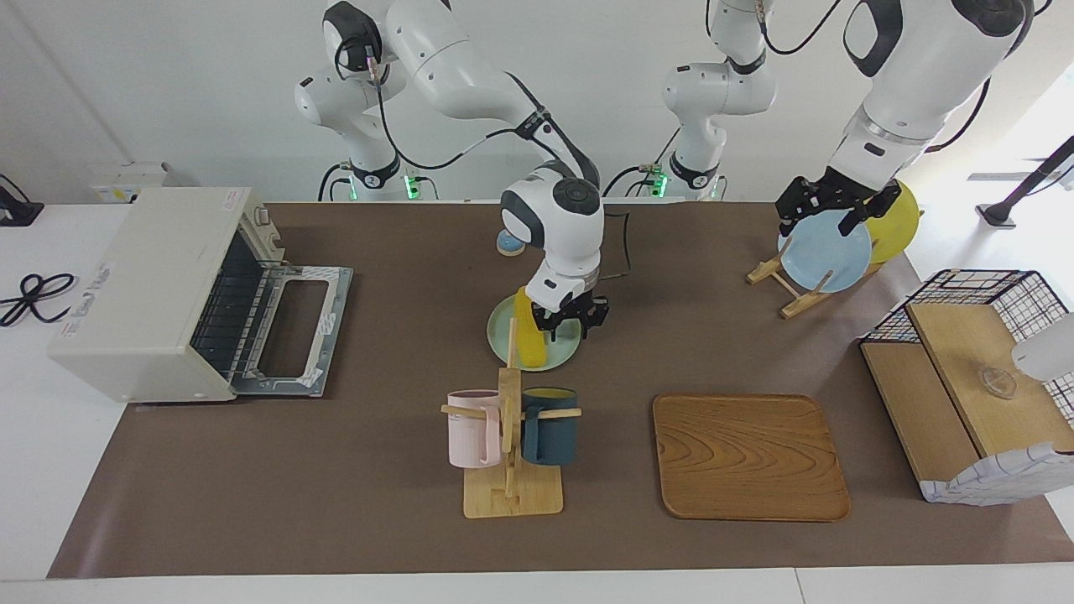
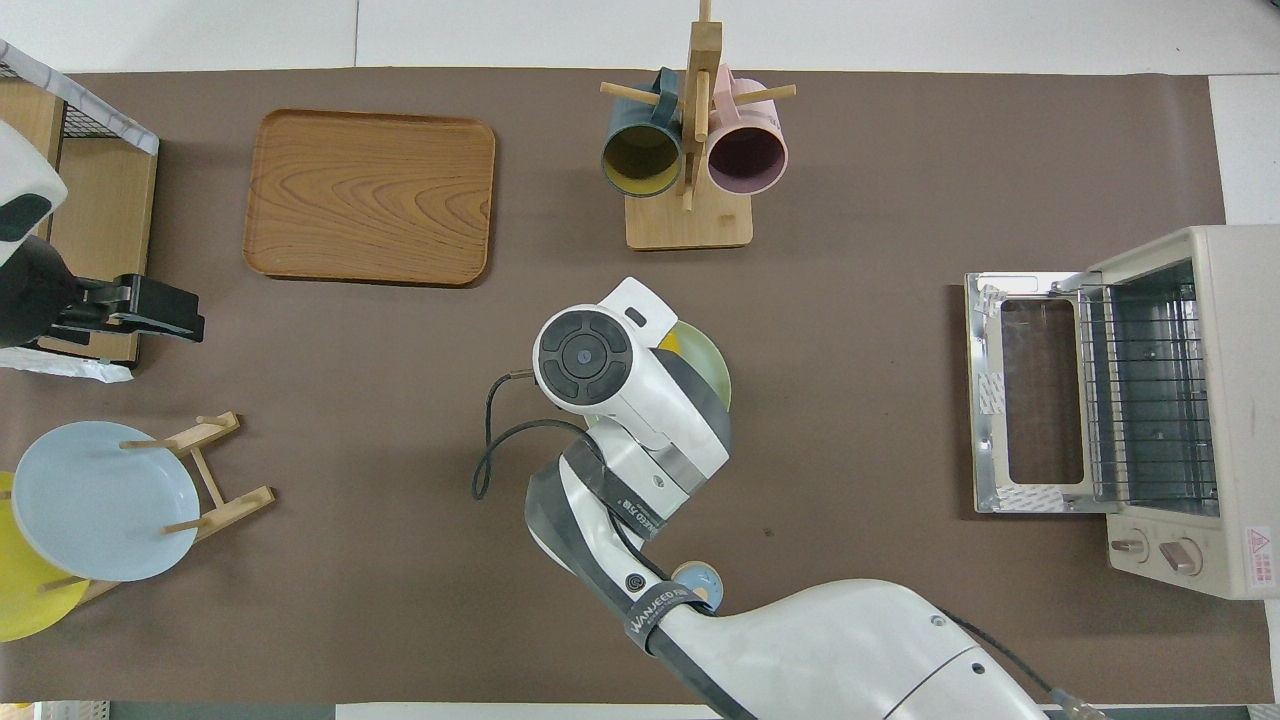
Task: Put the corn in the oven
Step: 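Grasp the corn on the plate with the right gripper and lift it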
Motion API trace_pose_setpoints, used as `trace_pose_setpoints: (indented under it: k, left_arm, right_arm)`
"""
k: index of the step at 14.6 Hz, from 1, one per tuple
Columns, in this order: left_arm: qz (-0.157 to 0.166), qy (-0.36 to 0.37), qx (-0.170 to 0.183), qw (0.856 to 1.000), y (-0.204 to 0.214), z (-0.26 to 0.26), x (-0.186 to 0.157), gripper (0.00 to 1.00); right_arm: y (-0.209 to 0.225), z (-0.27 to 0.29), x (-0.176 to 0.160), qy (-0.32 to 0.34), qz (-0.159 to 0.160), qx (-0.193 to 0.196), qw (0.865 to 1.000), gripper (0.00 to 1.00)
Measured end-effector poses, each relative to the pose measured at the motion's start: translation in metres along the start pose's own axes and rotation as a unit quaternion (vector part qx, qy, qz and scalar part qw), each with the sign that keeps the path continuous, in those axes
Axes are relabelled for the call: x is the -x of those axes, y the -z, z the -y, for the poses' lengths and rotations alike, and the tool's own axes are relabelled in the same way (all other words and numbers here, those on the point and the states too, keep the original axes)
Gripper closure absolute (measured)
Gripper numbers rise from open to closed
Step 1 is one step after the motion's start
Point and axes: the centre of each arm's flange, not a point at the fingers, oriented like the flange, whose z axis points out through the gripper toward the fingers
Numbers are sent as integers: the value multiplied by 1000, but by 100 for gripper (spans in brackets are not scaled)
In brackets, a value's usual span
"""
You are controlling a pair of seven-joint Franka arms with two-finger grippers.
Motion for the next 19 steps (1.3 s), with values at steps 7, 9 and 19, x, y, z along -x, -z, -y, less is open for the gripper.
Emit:
trace_pose_setpoints:
  k: [7,9,19]
  left_arm:
    - [-2,1,0,1000,-9,3,-7,0]
    - [-3,-1,0,1000,-9,1,-7,0]
    - [-10,-2,0,1000,-8,0,-8,0]
  right_arm:
    - [-11,1,12,-2,-1,-7,1000,41]
    - [-20,3,23,3,3,-7,1000,46]
    - [45,-18,-1,63,32,98,993,97]
